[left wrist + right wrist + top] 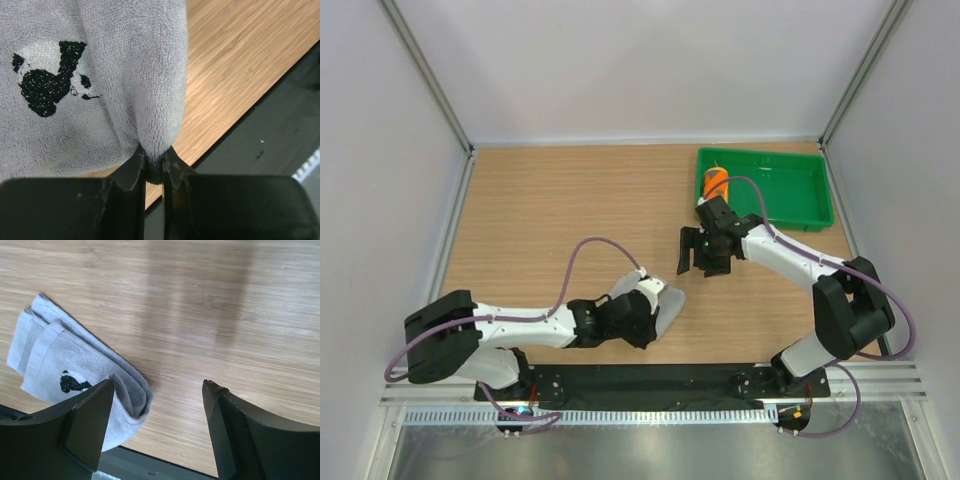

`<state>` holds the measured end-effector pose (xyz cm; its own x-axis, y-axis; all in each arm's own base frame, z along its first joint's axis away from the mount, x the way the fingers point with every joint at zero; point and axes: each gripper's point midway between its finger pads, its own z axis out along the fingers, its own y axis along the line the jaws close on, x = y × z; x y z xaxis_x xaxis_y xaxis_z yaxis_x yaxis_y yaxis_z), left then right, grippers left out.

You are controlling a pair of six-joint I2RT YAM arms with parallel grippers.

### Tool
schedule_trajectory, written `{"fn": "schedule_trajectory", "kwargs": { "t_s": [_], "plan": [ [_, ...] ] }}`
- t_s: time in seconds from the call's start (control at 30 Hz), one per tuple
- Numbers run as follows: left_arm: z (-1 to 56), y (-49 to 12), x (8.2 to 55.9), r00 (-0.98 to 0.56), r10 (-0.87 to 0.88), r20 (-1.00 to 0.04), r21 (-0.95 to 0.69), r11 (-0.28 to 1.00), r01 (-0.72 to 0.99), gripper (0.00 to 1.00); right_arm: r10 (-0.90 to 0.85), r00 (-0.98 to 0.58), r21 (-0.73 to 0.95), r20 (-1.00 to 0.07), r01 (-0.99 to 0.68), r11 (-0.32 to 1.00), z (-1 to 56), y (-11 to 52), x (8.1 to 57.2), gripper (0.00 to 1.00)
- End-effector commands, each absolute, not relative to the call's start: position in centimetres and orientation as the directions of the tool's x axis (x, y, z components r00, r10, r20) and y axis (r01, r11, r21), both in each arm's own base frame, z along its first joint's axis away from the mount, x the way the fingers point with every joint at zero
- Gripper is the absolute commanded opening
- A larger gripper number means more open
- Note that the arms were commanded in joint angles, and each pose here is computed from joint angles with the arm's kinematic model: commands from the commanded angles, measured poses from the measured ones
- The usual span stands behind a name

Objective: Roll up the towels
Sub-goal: Roll the towel

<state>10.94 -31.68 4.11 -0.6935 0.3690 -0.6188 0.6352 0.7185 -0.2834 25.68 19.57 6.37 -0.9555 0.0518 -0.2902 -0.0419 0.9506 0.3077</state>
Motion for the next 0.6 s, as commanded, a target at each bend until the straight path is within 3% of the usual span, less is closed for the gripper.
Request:
{"fn": "schedule_trajectory", "kwargs": {
  "t_s": [0.0,0.37,0.57],
  "plan": [
    [7.9,-34.2,10.7,-0.759,0.199,-0.62,-0.502,0.644,0.578,0.0,0.076,-0.924,0.299,-0.375,-0.043,0.953,9.5,18.7,27.0,0.78],
    [7.3,-32.3,11.8,-0.906,-0.071,-0.417,-0.735,0.613,0.29,0.0,0.105,-0.925,0.451,-0.366,-0.078,0.889,11.1,20.1,24.0,0.77],
    [6.5,-31.9,12.3,-0.936,-0.193,-0.293,-0.837,0.525,0.153,0.0,0.111,-0.923,0.559,-0.368,-0.125,0.819,12.5,21.7,23.1,0.75]
  ]
}}
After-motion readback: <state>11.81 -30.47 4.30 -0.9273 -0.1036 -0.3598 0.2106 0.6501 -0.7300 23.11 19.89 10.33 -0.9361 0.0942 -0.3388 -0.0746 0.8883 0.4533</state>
